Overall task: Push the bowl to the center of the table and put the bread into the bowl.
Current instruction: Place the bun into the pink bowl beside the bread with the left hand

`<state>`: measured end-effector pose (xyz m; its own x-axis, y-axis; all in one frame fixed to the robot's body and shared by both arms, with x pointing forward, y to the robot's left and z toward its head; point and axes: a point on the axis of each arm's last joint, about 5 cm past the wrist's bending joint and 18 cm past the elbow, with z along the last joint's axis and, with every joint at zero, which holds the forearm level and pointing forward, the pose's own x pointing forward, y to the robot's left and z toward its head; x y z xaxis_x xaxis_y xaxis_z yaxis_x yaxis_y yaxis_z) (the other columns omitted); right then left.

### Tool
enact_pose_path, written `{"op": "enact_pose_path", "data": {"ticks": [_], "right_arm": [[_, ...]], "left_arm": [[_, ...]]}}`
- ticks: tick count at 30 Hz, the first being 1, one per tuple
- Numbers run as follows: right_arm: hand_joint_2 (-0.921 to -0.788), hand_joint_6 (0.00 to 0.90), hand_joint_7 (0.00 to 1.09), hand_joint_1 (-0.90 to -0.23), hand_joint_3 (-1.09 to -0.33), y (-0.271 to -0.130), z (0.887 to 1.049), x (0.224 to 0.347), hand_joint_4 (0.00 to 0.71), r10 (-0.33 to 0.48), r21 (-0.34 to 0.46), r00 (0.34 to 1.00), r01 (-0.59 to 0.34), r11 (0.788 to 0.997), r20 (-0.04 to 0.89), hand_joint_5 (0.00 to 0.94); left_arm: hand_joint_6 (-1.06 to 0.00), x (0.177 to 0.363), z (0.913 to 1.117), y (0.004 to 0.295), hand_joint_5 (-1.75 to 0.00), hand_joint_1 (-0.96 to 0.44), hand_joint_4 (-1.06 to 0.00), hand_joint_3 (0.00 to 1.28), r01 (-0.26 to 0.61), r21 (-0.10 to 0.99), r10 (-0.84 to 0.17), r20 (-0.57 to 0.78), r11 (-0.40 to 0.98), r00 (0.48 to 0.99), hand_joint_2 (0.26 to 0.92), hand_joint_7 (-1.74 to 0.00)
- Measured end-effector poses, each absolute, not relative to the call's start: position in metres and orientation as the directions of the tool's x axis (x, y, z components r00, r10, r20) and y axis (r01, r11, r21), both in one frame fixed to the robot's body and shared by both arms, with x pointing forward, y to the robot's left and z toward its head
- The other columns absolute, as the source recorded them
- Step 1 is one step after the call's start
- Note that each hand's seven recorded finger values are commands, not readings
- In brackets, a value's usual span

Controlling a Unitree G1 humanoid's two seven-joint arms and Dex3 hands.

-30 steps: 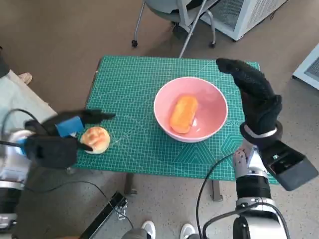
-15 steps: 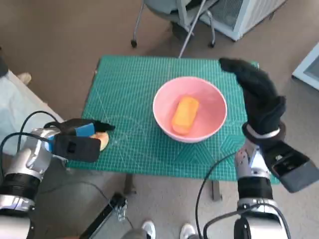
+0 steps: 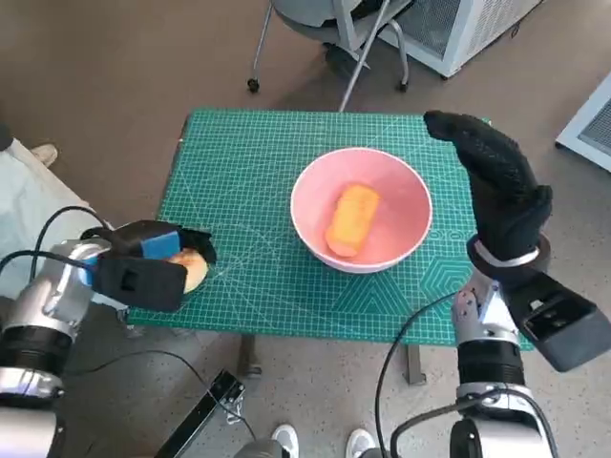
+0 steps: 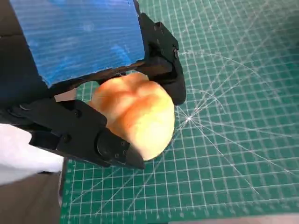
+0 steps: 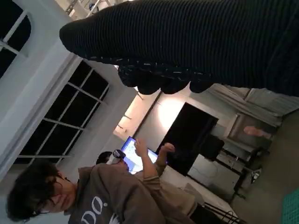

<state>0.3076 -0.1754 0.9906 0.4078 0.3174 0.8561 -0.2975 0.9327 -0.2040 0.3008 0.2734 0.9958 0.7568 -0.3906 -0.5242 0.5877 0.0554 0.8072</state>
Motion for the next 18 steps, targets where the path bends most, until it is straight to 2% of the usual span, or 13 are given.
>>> {"op": "enact_pose_path", "data": {"ticks": [5,9,14,18], "right_arm": [[-0.921,0.001,0.85,-0.616,-0.729,-0.175,0.991,0.308,0.326,0.322,-0.21,0.41,-0.296,0.932,0.853,0.0],[-0.921,0.001,0.85,-0.616,-0.73,-0.174,0.99,0.308,0.326,0.323,-0.208,0.414,-0.298,0.932,0.851,0.0],[-0.921,-0.001,0.86,-0.609,-0.733,-0.174,0.99,0.308,0.33,0.324,-0.208,0.418,-0.298,0.931,0.849,0.002],[-0.921,-0.001,0.85,-0.605,-0.735,-0.172,0.99,0.309,0.332,0.324,-0.207,0.415,-0.301,0.931,0.85,0.003]], "left_arm": [[-0.73,0.3,1.027,0.272,-1.38,0.0,-0.58,0.08,0.479,0.869,-0.456,-0.378,0.126,0.806,0.92,-0.96],[-0.72,0.301,1.057,0.269,-1.35,0.0,-0.6,0.08,0.345,0.918,-0.512,-0.205,0.195,0.834,0.916,-0.98],[-0.69,0.304,1.087,0.257,-1.24,0.0,-0.65,0.06,0.199,0.95,-0.567,-0.029,0.241,0.823,0.919,-1.07],[-0.68,0.308,1.105,0.235,-1.19,0.0,-0.66,0.06,0.118,0.959,-0.62,0.07,0.257,0.781,0.92,-1.12]]}}
